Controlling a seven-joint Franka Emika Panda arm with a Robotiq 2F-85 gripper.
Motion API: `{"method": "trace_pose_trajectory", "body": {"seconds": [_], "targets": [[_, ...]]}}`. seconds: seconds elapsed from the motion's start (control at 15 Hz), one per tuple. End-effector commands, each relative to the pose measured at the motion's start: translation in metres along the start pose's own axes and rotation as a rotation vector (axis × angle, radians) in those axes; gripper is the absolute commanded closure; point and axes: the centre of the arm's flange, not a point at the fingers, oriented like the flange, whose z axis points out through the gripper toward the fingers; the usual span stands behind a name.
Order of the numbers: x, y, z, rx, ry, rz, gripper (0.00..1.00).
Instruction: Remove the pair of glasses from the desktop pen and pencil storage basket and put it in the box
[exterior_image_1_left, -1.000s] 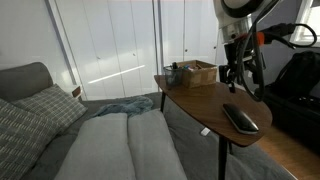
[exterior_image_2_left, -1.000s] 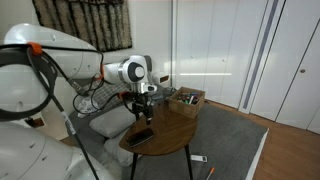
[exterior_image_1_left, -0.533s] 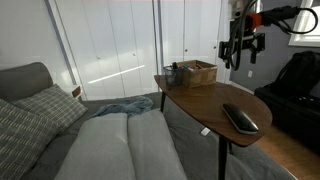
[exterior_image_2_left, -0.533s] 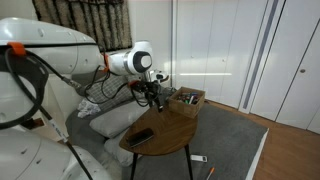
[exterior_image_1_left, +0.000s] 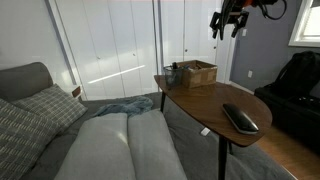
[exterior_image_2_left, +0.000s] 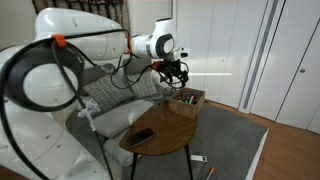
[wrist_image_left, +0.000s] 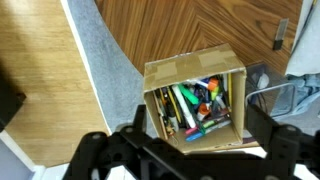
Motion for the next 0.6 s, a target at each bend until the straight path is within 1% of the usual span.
{"method": "trace_pose_trajectory", "body": {"seconds": [0.0, 0.07, 0.2, 0.4, 0.47, 0.53], "targets": [[0.013, -0.005, 0.000, 0.026, 0.003, -0.019, 0.00], [0.022, -0.008, 0.002, 0.031, 0.004, -0.024, 0.00], [0.021, -0.008, 0.009, 0.028, -0.008, -0.023, 0.00], [0.020, -0.007, 0.005, 0.029, -0.002, -0.022, 0.00], [0.020, -0.012, 0.005, 0.009, 0.009, 0.016, 0.00], [0.029, -0.025, 0.008, 0.033, 0.044, -0.008, 0.00]]}}
